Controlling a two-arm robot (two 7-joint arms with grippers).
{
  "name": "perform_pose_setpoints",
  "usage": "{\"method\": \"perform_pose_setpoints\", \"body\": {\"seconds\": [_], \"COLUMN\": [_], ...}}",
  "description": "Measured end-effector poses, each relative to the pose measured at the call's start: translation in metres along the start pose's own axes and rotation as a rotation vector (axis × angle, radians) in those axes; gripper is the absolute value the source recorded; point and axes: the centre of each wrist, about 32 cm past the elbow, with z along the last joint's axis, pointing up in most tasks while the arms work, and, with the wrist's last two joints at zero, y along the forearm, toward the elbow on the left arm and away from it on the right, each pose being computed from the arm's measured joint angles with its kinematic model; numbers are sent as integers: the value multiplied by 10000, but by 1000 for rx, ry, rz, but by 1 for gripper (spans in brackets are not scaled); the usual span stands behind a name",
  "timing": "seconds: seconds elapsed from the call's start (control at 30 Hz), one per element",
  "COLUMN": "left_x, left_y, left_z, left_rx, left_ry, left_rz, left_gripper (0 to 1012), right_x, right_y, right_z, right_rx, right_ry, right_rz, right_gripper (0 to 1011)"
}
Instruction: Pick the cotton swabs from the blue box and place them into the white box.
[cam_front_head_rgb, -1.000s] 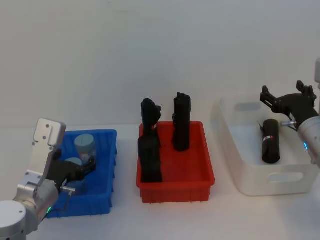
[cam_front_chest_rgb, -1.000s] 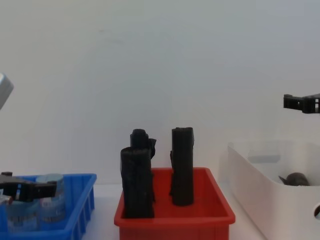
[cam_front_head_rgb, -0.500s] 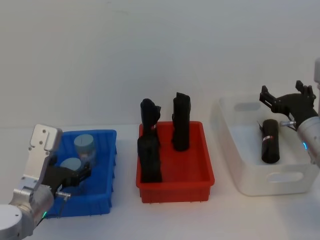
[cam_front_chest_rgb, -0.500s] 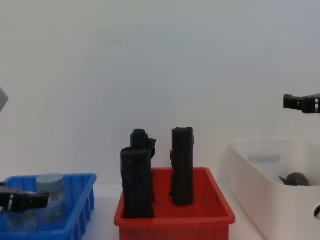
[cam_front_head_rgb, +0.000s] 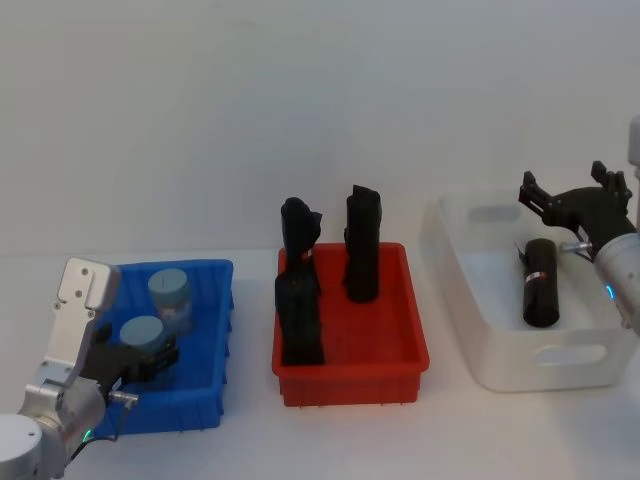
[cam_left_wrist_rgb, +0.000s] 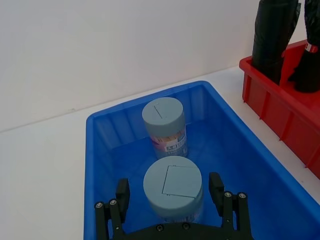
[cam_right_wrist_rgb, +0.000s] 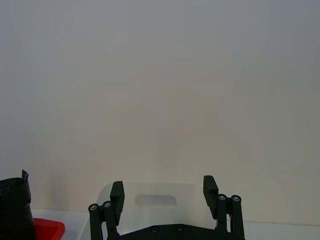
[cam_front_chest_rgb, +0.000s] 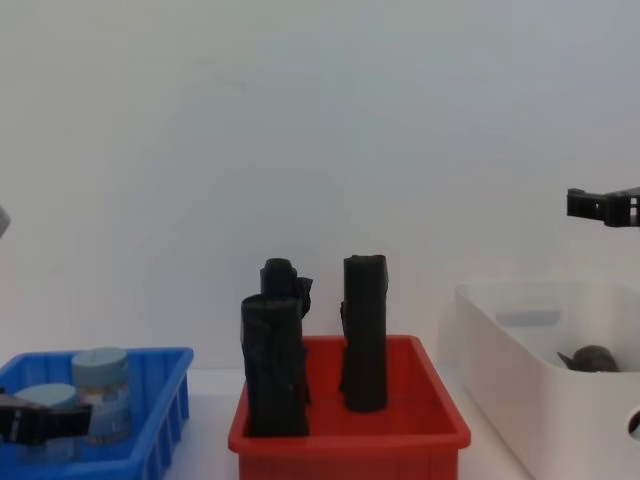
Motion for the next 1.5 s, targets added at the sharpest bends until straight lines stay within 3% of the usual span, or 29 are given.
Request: {"method": "perform_pose_setpoints", "body": {"seconds": [0.97, 1.17, 1.37, 1.5], "left_x": [45, 47, 48, 48], "left_y": [-129, -143, -152, -155], "left_z": [-63, -65, -67, -68], "left_rx": [15, 14, 13, 13], "left_ry": [21, 23, 25, 25], "left_rz": [0, -2, -3, -3], "left_gripper": [1003, 887, 708, 668], "right_x": [0, -1, 0, 0], "right_y": [0, 0, 0, 0], "right_z": [0, 0, 0, 0], "right_rx": [0, 0, 0, 0], "right_ry": [0, 0, 0, 0], "right_rz": [0, 0, 0, 0], "right_gripper": [1001, 1001, 1001, 1001]}}
